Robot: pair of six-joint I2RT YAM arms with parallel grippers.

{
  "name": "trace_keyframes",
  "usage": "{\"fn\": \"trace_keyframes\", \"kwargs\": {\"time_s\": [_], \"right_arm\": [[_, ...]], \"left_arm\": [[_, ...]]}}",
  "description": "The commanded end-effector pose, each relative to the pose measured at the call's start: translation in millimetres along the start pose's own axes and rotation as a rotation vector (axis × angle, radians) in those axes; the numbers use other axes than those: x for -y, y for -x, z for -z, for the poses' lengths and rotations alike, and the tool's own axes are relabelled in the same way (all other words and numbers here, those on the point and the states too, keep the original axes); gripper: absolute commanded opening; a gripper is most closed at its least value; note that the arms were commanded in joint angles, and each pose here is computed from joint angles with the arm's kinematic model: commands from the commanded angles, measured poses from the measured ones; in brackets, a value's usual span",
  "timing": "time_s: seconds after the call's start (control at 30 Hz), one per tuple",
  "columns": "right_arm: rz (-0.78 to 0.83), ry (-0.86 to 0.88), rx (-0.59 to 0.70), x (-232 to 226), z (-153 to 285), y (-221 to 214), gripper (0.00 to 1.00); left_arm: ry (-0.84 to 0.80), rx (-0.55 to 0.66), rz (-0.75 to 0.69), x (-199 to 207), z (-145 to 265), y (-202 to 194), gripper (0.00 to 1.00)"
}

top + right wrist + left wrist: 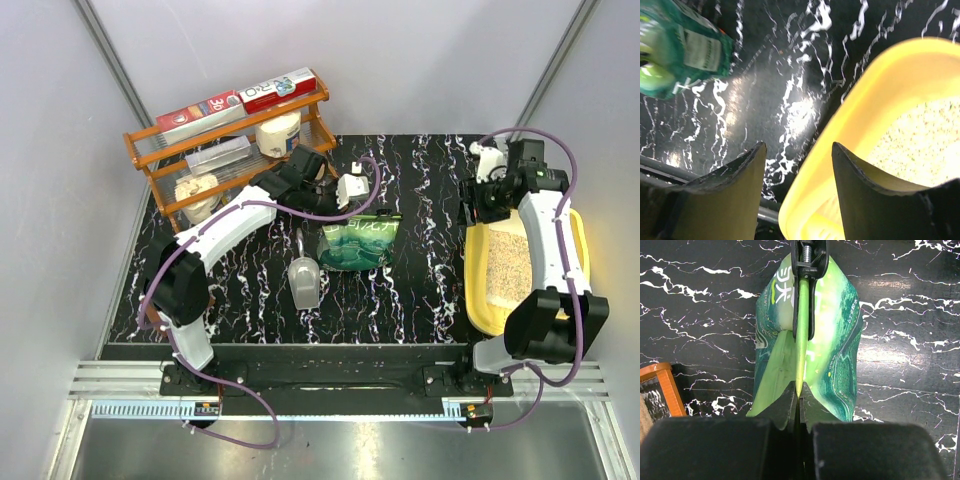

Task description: Fill the litter box with clean litter

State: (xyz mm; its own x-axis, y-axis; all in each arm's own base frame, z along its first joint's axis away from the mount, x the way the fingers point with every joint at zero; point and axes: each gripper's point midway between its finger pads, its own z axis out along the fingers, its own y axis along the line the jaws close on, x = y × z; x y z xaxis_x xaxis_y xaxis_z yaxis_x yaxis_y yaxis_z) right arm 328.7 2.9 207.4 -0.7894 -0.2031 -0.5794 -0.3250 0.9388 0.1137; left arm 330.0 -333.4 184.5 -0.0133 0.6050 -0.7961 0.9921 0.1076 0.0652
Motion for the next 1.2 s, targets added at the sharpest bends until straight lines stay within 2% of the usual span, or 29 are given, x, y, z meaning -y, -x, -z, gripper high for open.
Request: {"fn": "trace_keyframes", "kwargs": {"time_s": [0.0, 0.2, 0.43, 0.53, 0.6, 0.87, 1.17], "right_arm": [[-0.076, -0.072, -0.127, 15.8, -10.3, -34.4, 0.62], [-0.092, -0.126, -0.146, 27.7, -13.6, -35.1, 0.63], [-0.078, -0.190, -0.025, 31.3, 18.5, -4.4, 0.64], [-0.087, -0.264, -0.064, 48.5, 18.6, -15.1, 0.66], [-0.114, -0.280, -0.098, 56.3, 13.7, -26.2, 0.66], [-0.135, -0.200, -0.175, 57.0, -15.2, -41.9, 0.68], [-0.193, -0.031, -0.155, 41.2, -39.0, -20.4, 0.63]], "left_arm": [[0.123, 0.056, -0.059, -18.4, 33.9, 28.8, 0.00], [0.139, 0.072, -0.066, -22.9, 40.0, 35.6, 0.00], [0.139, 0.068, -0.045, -24.7, 40.5, 30.5, 0.00], [0.129, 0.086, -0.012, -23.3, 38.5, 33.6, 0.22], [0.114, 0.104, 0.014, -20.4, 37.3, 35.7, 0.29], [0.087, 0.119, 0.058, -10.7, 36.3, 33.5, 0.34], [0.095, 0.110, 0.057, -6.8, 38.6, 28.7, 0.36]]}}
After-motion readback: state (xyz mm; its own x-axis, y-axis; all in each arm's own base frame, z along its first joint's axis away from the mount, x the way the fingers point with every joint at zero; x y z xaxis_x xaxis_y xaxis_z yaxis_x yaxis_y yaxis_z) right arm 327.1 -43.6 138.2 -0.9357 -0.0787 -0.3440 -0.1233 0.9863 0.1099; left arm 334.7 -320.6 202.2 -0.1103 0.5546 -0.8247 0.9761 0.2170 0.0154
